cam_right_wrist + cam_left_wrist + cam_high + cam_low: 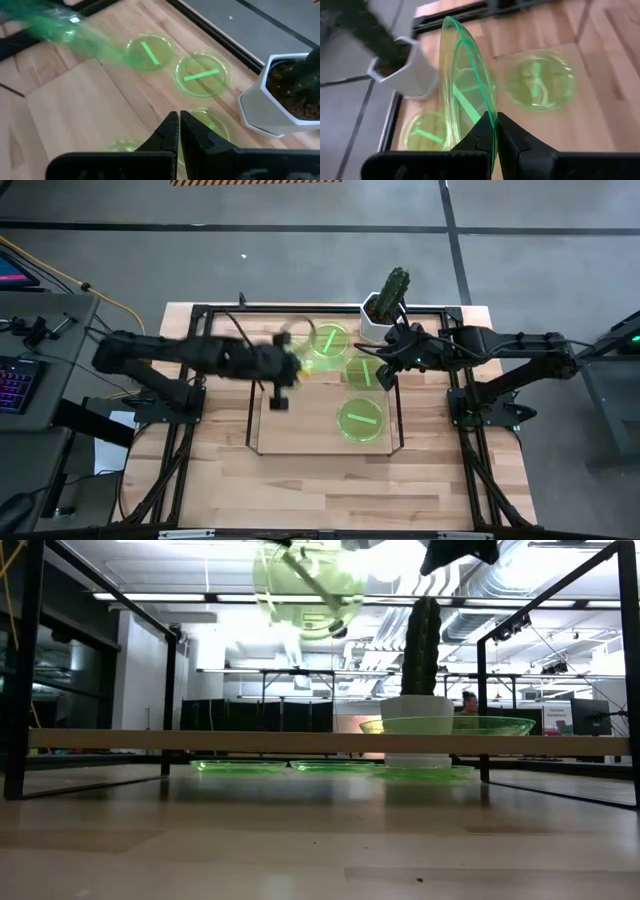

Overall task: Place and stack plates onto a shelf
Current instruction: Put the green transparent plate on the shelf

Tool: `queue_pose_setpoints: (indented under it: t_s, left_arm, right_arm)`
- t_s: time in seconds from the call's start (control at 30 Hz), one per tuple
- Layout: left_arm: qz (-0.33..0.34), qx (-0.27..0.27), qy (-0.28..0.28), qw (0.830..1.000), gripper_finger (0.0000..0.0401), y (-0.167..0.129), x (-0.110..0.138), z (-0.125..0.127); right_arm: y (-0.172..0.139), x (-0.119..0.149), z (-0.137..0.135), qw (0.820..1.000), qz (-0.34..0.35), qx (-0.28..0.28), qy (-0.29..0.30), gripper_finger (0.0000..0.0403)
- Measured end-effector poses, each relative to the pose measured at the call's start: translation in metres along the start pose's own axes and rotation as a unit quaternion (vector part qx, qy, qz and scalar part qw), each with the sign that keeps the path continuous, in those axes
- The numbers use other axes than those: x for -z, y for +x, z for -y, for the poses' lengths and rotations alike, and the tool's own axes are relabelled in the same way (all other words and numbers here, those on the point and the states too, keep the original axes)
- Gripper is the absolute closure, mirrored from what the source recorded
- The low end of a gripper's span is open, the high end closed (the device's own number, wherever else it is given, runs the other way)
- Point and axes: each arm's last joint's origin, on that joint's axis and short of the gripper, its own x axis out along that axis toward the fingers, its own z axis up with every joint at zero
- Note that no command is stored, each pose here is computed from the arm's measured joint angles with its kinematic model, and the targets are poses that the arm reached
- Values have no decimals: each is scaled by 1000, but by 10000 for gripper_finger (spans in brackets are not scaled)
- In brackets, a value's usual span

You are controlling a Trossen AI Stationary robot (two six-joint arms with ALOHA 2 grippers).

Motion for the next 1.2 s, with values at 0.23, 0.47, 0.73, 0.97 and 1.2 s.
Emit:
queue_pose_setpoints:
  t_s: [0.23,0.47,0.73,0.97,1.2]
  left_arm:
    - [-96,18,7,995,401,33,-12,70]
    - [-169,7,-74,983,401,60,6,126]
    - [-236,-15,-72,969,401,80,26,153]
    - [-257,6,-67,964,395,85,30,157]
    - [-277,41,-69,958,369,87,33,154]
  right_arm:
    - [4,-3,9,1000,-7,16,-6,403]
    - [6,-6,14,999,-7,24,-34,403]
    - [6,-9,15,1000,4,21,-11,403]
    - [6,-12,13,1000,21,12,-2,403]
    - [6,-12,13,1000,21,12,-1,403]
